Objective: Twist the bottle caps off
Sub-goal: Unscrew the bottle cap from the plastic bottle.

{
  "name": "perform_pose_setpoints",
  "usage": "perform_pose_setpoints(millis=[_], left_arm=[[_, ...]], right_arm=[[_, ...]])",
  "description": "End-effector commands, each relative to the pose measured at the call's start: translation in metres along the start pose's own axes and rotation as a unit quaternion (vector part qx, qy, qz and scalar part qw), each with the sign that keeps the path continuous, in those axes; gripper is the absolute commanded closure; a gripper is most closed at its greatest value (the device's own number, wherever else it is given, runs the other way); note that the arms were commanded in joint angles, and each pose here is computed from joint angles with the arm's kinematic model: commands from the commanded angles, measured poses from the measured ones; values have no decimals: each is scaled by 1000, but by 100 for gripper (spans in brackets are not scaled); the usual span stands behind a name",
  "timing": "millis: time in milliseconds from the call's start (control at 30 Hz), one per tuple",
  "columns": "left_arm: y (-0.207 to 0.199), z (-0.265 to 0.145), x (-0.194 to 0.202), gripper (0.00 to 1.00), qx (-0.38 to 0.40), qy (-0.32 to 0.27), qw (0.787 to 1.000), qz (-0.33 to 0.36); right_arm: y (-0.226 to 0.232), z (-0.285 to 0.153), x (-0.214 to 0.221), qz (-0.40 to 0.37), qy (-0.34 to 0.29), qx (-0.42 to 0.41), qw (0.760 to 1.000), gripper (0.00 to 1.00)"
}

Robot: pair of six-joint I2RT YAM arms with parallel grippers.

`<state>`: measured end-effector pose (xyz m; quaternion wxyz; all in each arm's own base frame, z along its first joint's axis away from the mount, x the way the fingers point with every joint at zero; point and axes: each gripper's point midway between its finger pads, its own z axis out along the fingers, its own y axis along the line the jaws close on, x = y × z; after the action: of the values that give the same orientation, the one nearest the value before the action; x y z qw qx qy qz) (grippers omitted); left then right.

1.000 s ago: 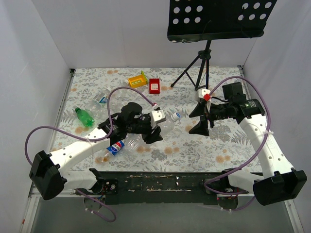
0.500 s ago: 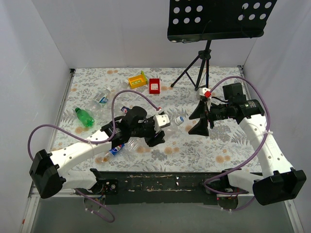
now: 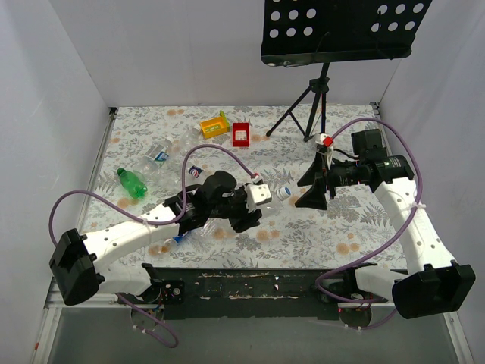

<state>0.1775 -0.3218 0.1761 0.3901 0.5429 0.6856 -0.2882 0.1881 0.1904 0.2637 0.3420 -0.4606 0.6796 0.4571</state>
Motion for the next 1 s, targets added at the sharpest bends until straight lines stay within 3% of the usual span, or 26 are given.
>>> perform_pose_setpoints(millis=[0,967], left_arm=[[5,0,-16,96,-14,-20,999,20],[6,2,-18,96,-31,-13,999,36]], right_arm=[[0,-1,-7,9,-18,-8,1000,12],[-5,-3,-9,46,-29,-14,998,13]])
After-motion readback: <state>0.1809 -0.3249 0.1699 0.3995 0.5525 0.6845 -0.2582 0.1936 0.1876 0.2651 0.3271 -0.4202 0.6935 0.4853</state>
